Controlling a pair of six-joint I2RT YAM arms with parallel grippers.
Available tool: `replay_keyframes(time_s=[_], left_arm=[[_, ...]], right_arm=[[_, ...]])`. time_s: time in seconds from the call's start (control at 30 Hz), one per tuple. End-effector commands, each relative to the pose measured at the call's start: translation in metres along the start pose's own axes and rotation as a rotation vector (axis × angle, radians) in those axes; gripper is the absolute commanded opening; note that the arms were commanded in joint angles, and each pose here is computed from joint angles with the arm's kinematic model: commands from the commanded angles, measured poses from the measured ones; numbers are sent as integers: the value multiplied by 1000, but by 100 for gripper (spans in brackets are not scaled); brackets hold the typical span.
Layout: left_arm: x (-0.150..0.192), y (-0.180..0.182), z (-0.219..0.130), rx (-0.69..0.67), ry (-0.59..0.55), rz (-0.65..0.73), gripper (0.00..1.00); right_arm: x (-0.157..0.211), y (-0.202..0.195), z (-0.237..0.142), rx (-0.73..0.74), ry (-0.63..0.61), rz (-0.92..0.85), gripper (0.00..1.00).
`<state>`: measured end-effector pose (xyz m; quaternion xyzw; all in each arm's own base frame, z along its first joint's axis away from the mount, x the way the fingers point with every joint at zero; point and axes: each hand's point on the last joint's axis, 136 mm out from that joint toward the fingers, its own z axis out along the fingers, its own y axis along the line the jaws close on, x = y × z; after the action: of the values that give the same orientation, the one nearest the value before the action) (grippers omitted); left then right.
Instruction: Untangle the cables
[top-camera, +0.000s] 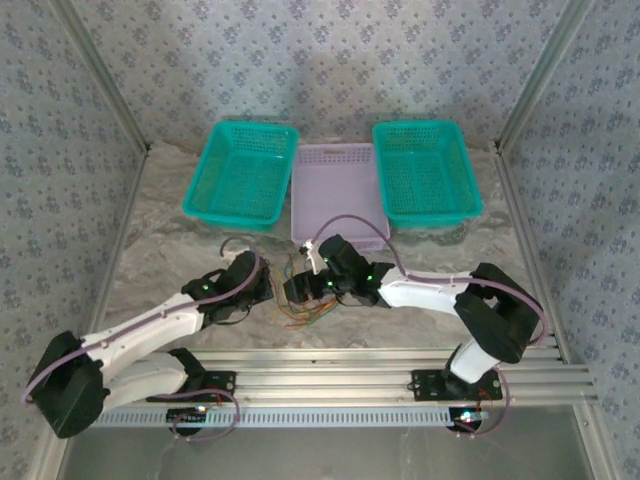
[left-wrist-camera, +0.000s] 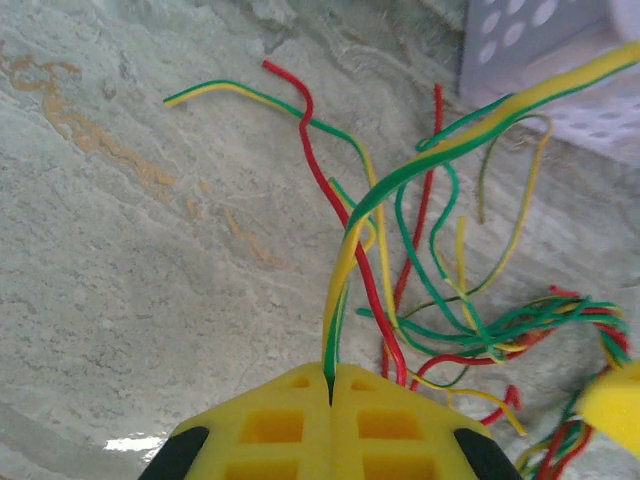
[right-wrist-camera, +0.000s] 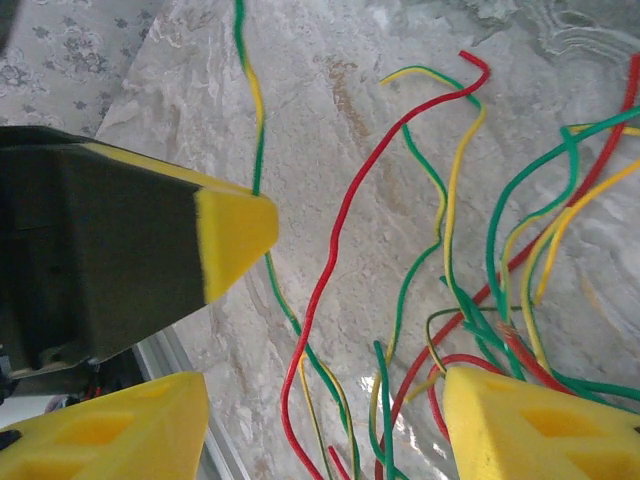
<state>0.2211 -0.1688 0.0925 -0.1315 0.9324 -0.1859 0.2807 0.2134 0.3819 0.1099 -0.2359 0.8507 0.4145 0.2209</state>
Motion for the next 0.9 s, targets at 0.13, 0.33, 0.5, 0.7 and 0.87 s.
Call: replay_keyframes(time_s=[0.13, 0.33, 0.5, 0.7, 0.87], left_arm=[[-18, -8, -26, 119, -121, -52, 0], [-10, -7, -23, 146, -97, -67, 0], [-10, -10, -25, 166, -101, -65, 0], [-16, -11, -32, 173, -121, -58, 0], [-17, -12, -35, 183, -132, -60, 0]], right_arm=[[-17, 23, 20, -127, 1, 28, 61], [-23, 24, 38, -163, 11, 95, 57], [-29, 24, 51, -179, 11, 134, 52], [-23, 17, 64, -162, 39, 162, 49], [-19, 12, 75, -167, 63, 192, 45]])
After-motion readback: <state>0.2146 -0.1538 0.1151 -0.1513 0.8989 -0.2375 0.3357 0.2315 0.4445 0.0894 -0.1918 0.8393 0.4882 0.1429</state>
